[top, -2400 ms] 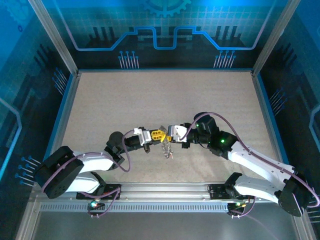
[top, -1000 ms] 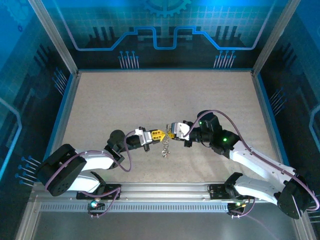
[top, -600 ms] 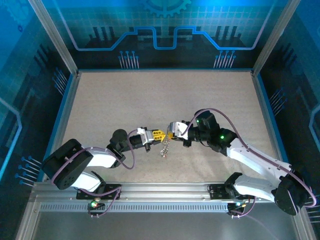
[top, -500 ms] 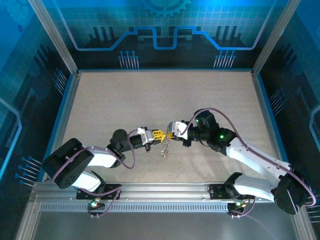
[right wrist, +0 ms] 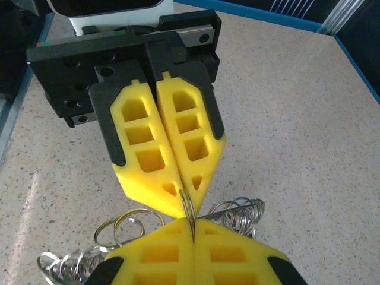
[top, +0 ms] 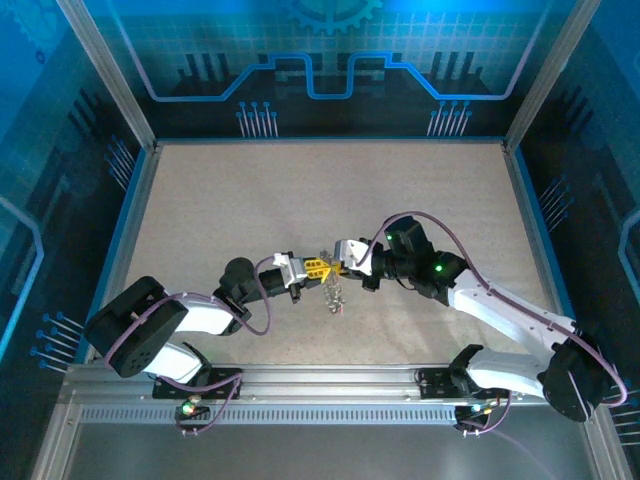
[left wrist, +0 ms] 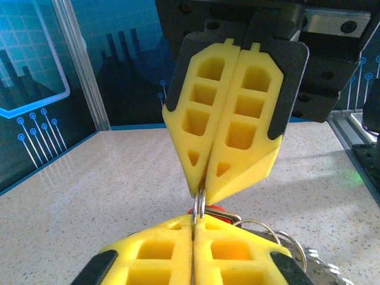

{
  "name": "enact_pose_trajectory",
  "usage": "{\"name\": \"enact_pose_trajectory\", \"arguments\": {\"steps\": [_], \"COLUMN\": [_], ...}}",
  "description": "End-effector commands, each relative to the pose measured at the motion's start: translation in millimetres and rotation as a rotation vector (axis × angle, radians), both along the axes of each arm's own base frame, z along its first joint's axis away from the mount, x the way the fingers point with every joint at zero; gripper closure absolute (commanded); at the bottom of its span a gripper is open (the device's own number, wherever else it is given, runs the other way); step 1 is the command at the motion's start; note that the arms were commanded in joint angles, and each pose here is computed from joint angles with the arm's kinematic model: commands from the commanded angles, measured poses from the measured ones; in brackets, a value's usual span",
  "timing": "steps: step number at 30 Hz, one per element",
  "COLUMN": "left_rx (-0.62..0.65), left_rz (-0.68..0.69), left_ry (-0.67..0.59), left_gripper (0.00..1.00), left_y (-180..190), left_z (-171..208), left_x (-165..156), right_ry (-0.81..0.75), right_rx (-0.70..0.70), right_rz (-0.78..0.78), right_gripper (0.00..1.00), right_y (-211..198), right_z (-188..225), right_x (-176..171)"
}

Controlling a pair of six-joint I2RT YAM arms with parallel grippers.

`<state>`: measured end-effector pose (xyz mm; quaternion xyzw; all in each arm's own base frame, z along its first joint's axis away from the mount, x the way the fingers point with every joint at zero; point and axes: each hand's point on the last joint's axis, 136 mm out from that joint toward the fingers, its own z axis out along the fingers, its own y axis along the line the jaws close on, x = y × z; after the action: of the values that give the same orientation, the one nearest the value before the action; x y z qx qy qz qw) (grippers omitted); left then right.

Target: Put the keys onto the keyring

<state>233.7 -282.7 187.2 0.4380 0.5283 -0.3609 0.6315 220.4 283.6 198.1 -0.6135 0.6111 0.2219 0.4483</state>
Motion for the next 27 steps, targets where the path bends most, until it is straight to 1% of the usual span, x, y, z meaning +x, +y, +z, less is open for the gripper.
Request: {"name": "enact_pose_trajectory", "arguments": {"steps": [1, 2, 5, 7, 8, 10, 15, 20, 23, 27], "left_rx": [-0.052, -0.051, -0.042, -0.047, -0.057, -0.069, -0.074, -0.077, -0.079, -0.077], "left_rz": [-0.002, -0.007, -0.02, -0.012, -0.009, -0.009, -0.025, -0.03, -0.028, -0.029], "left_ry": [-0.073, -0.072, -0.077, -0.089, -0.093, -0.089, -0.098, -0.103, -0.103, -0.105], "left_gripper": [0.96, 1.0, 1.0, 1.0, 1.0, 1.0, 1.0, 1.0, 1.0, 1.0], "left_y": [-1, -1, -2, 0, 1, 3, 2, 3, 3, 3], "left_z": [28, 27, 26, 28, 30, 33, 36, 38, 39, 39], "left_x": [4, 3, 0, 0, 0, 0, -2, -3, -3, -3], "right_ry": [-0.015, -0.015, -0.018, -0.021, -0.024, -0.015, -0.009, 0.004, 0.004, 0.025], "right_rx": [0.022, 0.023, 0.02, 0.026, 0.039, 0.066, 0.085, 0.097, 0.127, 0.131], "right_rz": [0.034, 0.033, 0.023, -0.003, -0.018, -0.031, -0.041, -0.022, -0.009, 0.018], "right_gripper": [1.0, 1.0, 0.99, 0.8, 0.76, 0.73, 0.75, 0.75, 0.76, 0.73], "right_y": [8, 8, 6, 1, -1, -5, -11, -7, -4, -1], "right_z": [12, 12, 12, 10, 12, 13, 14, 16, 22, 24], "right_x": [-4, -3, -3, 0, 2, 3, 1, 1, 0, -3]}}
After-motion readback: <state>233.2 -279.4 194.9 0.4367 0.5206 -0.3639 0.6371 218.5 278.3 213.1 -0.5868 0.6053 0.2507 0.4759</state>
